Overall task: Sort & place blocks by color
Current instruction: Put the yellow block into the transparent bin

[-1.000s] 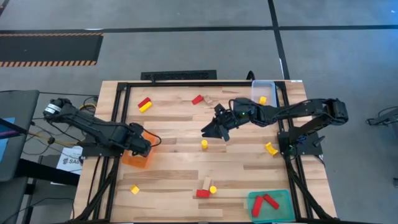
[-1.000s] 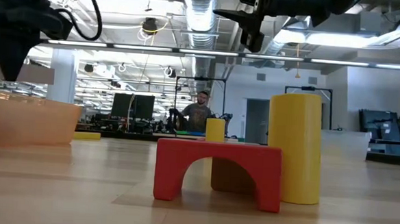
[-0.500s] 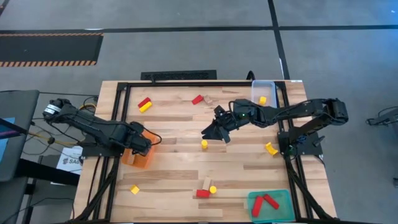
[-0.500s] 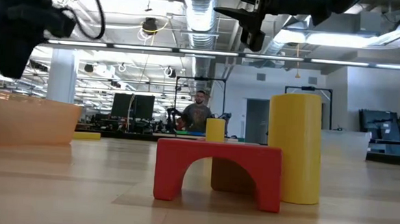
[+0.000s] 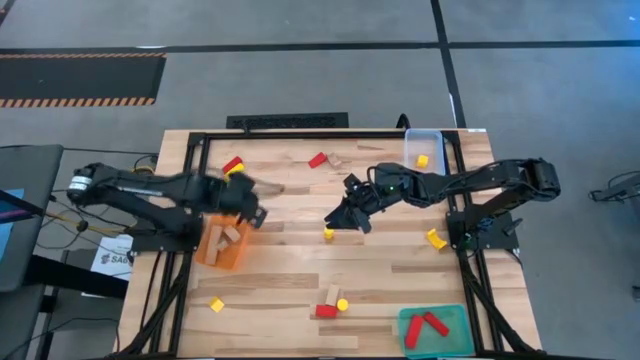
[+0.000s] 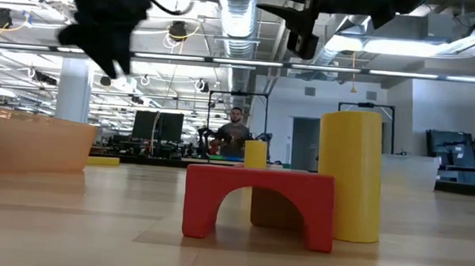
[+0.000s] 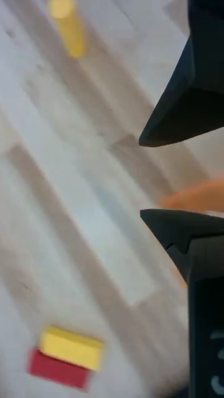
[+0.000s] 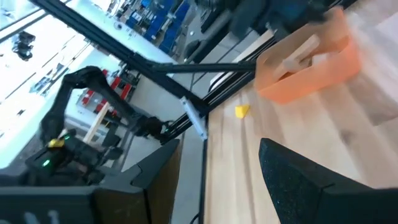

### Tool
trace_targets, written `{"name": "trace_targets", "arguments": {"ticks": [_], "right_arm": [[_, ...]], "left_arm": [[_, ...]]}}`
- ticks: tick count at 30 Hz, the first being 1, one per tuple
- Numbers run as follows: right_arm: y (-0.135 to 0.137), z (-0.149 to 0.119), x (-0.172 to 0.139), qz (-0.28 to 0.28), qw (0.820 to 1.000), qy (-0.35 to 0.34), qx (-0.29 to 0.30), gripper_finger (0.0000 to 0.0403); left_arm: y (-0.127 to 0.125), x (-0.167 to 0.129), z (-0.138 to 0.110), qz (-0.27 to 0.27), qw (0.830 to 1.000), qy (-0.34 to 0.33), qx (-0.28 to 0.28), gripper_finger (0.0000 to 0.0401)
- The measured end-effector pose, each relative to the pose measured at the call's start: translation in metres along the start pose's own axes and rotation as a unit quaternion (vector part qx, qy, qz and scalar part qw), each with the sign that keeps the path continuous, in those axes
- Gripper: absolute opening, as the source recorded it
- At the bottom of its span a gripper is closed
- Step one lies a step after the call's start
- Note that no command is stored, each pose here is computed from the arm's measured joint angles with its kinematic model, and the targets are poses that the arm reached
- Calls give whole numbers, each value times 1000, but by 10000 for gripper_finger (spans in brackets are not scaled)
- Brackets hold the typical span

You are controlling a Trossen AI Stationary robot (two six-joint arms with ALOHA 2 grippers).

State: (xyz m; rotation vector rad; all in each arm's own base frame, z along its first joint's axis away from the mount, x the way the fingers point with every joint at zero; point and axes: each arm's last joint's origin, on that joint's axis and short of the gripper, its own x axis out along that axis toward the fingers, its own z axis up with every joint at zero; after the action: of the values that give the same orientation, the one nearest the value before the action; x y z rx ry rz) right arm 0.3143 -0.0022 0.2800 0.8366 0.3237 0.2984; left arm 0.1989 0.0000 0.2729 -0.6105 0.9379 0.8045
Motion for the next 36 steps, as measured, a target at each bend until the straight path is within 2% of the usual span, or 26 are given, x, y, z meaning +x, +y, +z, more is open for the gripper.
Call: {"name": "trace_targets", "arguments": {"ticks": [4, 9, 16, 18, 23, 27, 30, 34, 36], "right_arm": [[5, -1, -3, 20, 1000, 19, 4, 238], [15, -1, -14, 37, 998, 42, -5, 238], [23, -3, -36, 0, 997, 60, -53, 238], [21, -1, -39, -14, 997, 51, -54, 238], [12, 4, -41, -66, 997, 19, -41, 238], [4, 7, -39, -105, 994, -9, -30, 238], [0, 9, -40, -114, 993, -14, -23, 238], [-2, 10, -40, -121, 992, -16, -15, 238], [-2, 10, -40, -119, 993, -17, -16, 238]], "left_arm": [[16, 21, 37, -8, 1000, -5, 0, 191], [53, 40, 72, 50, 998, 3, -23, 232], [98, 74, 101, 103, 991, 63, -61, 290], [112, 87, 104, 117, 985, 99, -76, 298], [137, 117, 108, 146, 972, 170, -71, 300], [145, 136, 107, 147, 965, 211, -45, 294], [148, 148, 108, 135, 965, 220, -35, 288], [153, 159, 108, 91, 967, 234, -51, 279], [155, 163, 107, 87, 965, 243, -55, 273]]}}
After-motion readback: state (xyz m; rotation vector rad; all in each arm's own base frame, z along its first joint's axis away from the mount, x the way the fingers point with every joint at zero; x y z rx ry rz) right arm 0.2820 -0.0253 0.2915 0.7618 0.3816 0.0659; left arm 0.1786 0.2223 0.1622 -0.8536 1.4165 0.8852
